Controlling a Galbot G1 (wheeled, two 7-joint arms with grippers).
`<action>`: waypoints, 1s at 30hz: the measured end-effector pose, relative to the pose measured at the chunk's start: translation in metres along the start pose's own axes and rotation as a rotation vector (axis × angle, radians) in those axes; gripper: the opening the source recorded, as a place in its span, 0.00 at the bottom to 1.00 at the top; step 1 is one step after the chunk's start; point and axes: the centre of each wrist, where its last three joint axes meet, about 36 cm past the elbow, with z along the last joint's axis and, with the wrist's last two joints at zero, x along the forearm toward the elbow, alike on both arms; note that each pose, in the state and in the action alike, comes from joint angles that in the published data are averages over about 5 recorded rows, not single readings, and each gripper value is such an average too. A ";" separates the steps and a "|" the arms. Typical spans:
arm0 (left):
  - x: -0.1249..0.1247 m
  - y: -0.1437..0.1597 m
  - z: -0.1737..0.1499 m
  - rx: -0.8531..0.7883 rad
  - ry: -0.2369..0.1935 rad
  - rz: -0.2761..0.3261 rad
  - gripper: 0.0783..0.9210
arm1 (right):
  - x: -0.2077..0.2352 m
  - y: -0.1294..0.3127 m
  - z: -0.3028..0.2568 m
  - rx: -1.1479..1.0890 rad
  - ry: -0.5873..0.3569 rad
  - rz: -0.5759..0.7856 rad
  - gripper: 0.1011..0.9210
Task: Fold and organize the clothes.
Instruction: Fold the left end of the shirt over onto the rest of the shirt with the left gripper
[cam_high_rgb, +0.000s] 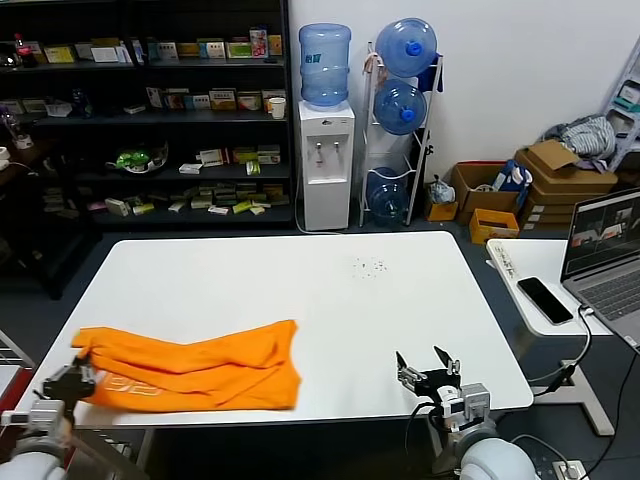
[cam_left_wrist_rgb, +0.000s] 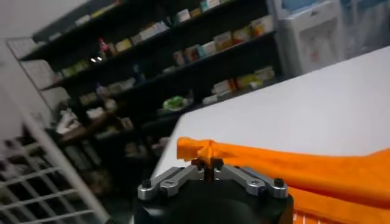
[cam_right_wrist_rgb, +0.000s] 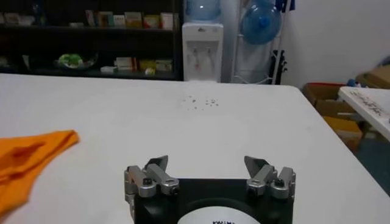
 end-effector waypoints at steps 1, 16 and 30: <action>0.000 0.007 -0.001 -0.013 -0.002 -0.008 0.06 | 0.000 0.001 0.001 -0.001 0.001 -0.001 0.88; 0.025 -0.103 -0.049 0.207 0.013 0.216 0.06 | 0.002 0.007 0.006 -0.017 0.004 0.017 0.88; 0.028 -0.208 -0.083 0.320 0.053 0.401 0.20 | 0.008 0.009 0.005 -0.034 -0.001 0.024 0.88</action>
